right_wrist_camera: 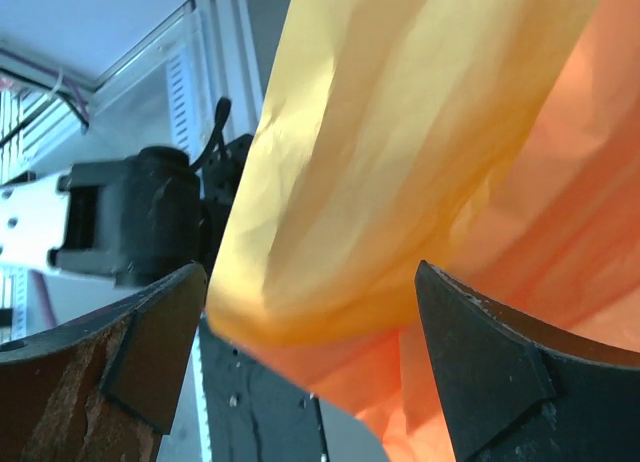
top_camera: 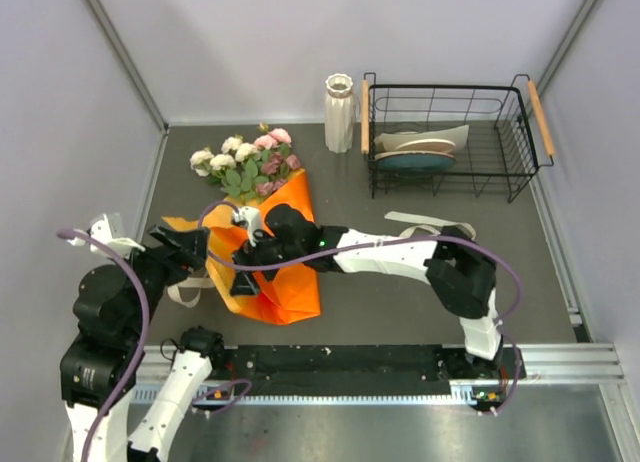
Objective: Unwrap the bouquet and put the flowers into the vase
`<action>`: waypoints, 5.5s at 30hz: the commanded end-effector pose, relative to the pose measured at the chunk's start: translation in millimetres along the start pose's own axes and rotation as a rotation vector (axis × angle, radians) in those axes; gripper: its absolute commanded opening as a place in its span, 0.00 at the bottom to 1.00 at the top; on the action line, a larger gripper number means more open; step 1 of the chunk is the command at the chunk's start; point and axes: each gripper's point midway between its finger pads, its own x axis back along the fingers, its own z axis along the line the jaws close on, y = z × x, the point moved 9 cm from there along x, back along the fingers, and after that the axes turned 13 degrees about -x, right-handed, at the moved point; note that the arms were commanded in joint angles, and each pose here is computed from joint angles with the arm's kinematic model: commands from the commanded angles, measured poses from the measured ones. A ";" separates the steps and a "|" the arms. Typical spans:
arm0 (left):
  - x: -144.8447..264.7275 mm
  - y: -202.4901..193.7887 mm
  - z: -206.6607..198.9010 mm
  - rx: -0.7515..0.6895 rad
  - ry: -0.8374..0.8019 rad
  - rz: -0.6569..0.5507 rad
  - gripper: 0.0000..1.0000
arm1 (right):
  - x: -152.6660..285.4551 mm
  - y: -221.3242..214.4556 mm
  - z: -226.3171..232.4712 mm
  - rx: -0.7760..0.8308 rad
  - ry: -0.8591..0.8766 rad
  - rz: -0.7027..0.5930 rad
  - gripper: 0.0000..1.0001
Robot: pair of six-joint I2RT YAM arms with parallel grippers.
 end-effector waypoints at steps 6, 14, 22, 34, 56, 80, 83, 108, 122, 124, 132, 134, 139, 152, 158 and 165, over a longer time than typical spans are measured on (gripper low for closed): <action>4.3 8.2 11.5 -0.045 0.100 -0.098 0.81 | 40.9 6.7 19.2 0.126 0.014 -0.114 0.88; 0.8 -5.0 12.0 0.038 0.084 -0.080 0.80 | 1.9 16.7 -30.3 0.103 -0.352 -0.245 0.78; 21.6 -1.9 26.8 0.078 0.192 -0.197 0.80 | -27.9 -3.7 -19.8 0.182 -0.297 -0.234 0.81; 10.0 -12.3 28.4 0.083 0.197 -0.155 0.80 | -49.3 -15.1 -37.8 0.277 -0.633 -0.249 0.74; -81.4 -69.3 8.9 0.021 -0.037 0.229 0.66 | 175.8 -6.6 -48.3 0.039 -0.865 -0.566 0.03; -176.8 -151.8 38.5 0.202 0.018 0.631 0.70 | 262.0 -107.1 -119.7 -0.234 -1.032 -0.479 0.76; -186.5 -162.4 44.1 0.227 0.003 0.702 0.72 | 272.7 -101.4 -105.6 -0.187 -0.995 -0.490 0.84; -108.7 -201.0 19.2 0.352 -0.625 0.819 0.81 | 342.3 -39.6 -34.6 -0.128 -1.039 -0.816 0.90; -68.3 -190.2 -3.2 0.290 -0.870 0.868 0.86 | 213.1 19.4 -39.8 -0.188 -0.395 -0.413 0.95; -65.3 -189.4 -3.7 0.290 -0.882 0.860 0.88 | 193.0 25.6 -45.0 -0.214 -0.319 -0.347 0.94; -53.4 -155.5 -17.1 0.203 -0.957 0.804 0.92 | 149.7 -21.6 -69.7 -0.394 -0.158 -0.108 0.89; -57.2 -123.9 -27.6 0.070 -0.919 0.698 0.92 | 147.9 -44.2 -66.4 -0.383 -0.151 -0.090 0.89; -76.2 -77.3 -33.4 -0.033 -0.588 0.599 0.93 | 149.8 -84.0 -59.5 -0.382 -0.175 -0.035 0.89; -135.5 -111.0 -22.7 0.132 -0.389 0.607 0.91 | 168.5 -153.3 -80.4 -0.387 -0.378 -0.018 0.91; -148.7 -143.1 -6.0 0.166 -0.298 0.609 0.79 | 152.6 -89.9 -81.2 -0.315 -0.459 -0.106 0.89; -185.7 -151.2 -6.1 0.048 -0.296 0.726 0.44 | 146.8 -35.6 -88.0 -0.364 -0.404 -0.177 0.79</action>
